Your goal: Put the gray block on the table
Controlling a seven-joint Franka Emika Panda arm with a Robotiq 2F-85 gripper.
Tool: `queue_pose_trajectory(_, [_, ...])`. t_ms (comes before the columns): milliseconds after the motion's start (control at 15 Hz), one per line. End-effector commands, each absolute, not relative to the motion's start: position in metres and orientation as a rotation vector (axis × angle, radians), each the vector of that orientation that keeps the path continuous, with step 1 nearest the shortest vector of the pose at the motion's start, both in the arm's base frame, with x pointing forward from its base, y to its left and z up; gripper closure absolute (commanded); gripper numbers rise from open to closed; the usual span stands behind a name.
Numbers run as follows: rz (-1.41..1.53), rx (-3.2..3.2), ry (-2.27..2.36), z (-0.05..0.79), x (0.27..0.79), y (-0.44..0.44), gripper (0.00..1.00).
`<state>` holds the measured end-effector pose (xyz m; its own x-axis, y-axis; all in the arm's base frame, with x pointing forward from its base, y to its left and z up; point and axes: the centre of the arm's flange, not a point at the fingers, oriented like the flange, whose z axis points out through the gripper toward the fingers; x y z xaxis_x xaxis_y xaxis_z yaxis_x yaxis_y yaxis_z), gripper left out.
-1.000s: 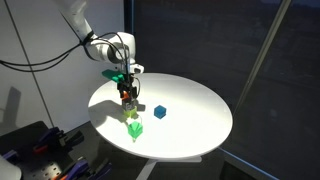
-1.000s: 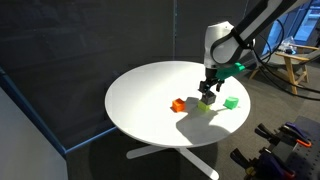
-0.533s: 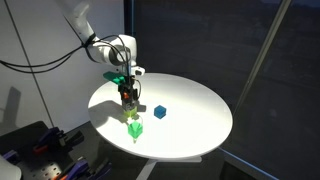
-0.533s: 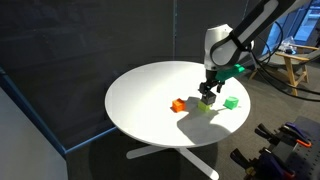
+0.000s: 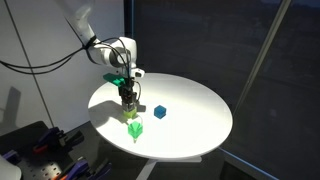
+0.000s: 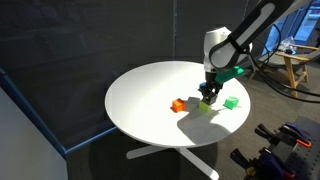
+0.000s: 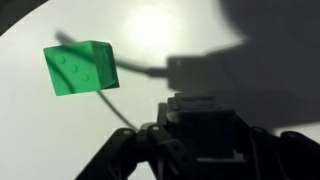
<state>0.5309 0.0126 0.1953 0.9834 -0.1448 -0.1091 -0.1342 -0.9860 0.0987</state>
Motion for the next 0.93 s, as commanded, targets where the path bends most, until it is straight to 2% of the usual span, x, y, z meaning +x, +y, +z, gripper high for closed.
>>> queue_pose_trajectory(0, [-0.185, 3.05, -0.141, 0.205, 0.533, 0.021, 0.68])
queue_pose_trajectory(867, [-0.179, 3.054, 0.175, 0.226, 0.525, 0.084, 0.69])
